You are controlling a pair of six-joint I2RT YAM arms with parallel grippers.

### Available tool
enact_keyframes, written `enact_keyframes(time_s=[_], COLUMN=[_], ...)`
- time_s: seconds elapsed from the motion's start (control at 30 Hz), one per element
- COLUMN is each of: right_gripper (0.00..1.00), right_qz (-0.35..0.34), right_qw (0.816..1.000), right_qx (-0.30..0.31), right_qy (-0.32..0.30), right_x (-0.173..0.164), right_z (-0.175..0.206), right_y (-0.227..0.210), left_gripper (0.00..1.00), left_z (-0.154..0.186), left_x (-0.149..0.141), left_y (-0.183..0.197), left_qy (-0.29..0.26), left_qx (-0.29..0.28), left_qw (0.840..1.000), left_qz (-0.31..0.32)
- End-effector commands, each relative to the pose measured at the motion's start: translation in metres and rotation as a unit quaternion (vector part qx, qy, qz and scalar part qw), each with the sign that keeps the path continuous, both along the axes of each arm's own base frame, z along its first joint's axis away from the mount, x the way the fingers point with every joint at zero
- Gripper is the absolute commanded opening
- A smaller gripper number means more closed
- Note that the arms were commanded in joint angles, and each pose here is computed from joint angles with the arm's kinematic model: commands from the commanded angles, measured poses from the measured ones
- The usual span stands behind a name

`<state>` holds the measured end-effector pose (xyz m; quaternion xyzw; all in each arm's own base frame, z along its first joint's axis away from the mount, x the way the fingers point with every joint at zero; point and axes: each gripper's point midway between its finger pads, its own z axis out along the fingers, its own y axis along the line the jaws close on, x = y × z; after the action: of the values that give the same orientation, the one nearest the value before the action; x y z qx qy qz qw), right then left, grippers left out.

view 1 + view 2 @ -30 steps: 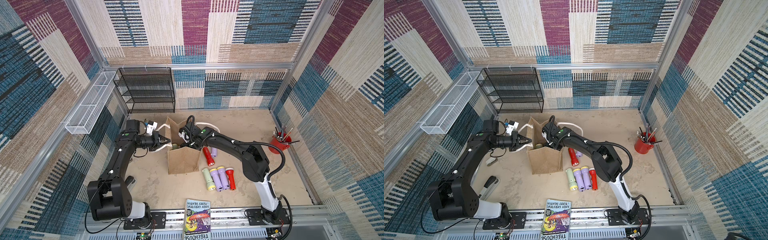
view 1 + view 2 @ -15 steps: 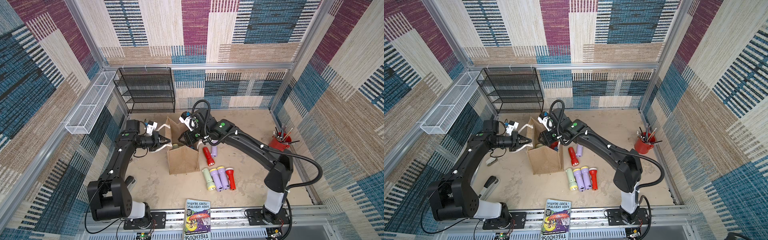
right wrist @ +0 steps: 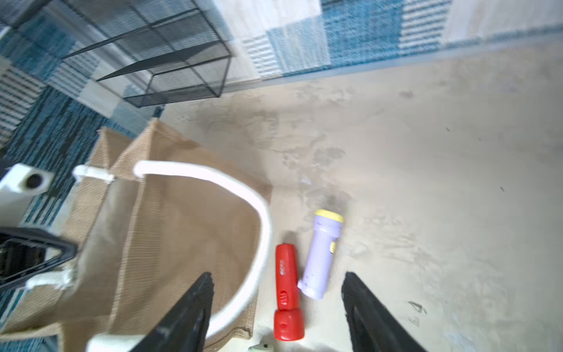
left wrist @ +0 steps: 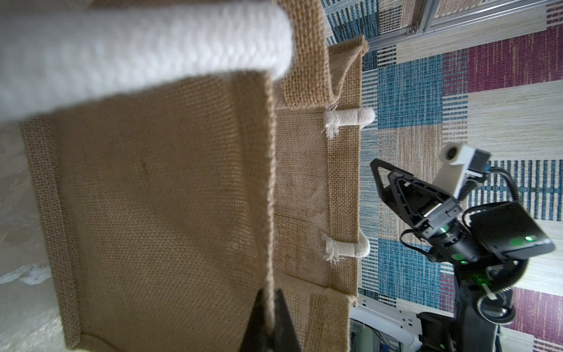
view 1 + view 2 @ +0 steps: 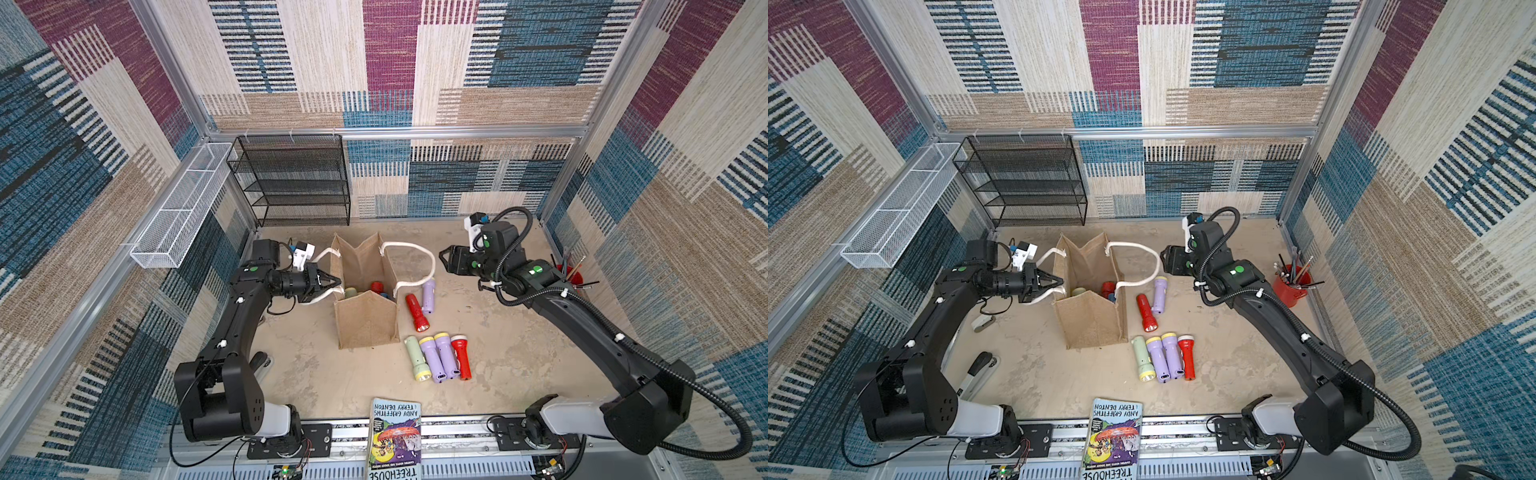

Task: Put the flashlights into the tote bags
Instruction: Place the flashlight in the canvas bag, then pick up the flashlight from the center of the board.

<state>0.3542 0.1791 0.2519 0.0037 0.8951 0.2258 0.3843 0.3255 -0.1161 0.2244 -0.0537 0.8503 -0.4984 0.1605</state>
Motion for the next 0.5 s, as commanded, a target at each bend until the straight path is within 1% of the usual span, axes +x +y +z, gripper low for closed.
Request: enact_keyframes(time_s=[0.0,0.07,0.13,0.23,0.3,0.4,0.47], right_gripper=[0.71,0.71,0.68,0.64,0.62,0.61,0.61], right_qz=[-0.041,-0.04,-0.033,-0.026,-0.023,-0.015,-0.012], right_qw=[0.998,0.994,0.99,0.983,0.98,0.977,0.976], right_qx=[0.025,0.016,0.006,-0.003,0.003,0.018,0.016], right_qy=[0.051,0.096,0.139,0.182,0.2,0.211,0.216], right_x=[-0.002,-0.003,-0.003,-0.001,0.0,0.001,0.001], right_z=[-0.036,-0.068,-0.101,-0.135,-0.15,-0.16,-0.166], right_y=[-0.014,-0.015,-0.01,-0.005,0.0,0.009,0.014], left_gripper=[0.0,0.0,0.0,0.0,0.0,0.0,0.0], left_z=[0.004,0.004,0.004,0.003,0.001,0.0,0.0], left_x=[0.004,0.004,0.004,0.003,0.003,0.003,0.003], left_y=[0.0,0.0,0.0,0.0,0.0,0.0,0.0], left_qy=[-0.011,-0.011,-0.01,-0.009,-0.007,-0.005,-0.005], left_qx=[-0.005,-0.005,-0.005,-0.004,-0.003,-0.002,-0.002], left_qw=[1.0,1.0,1.0,1.0,1.0,1.0,1.0], left_qz=[-0.001,-0.001,-0.001,-0.001,-0.001,-0.001,-0.002])
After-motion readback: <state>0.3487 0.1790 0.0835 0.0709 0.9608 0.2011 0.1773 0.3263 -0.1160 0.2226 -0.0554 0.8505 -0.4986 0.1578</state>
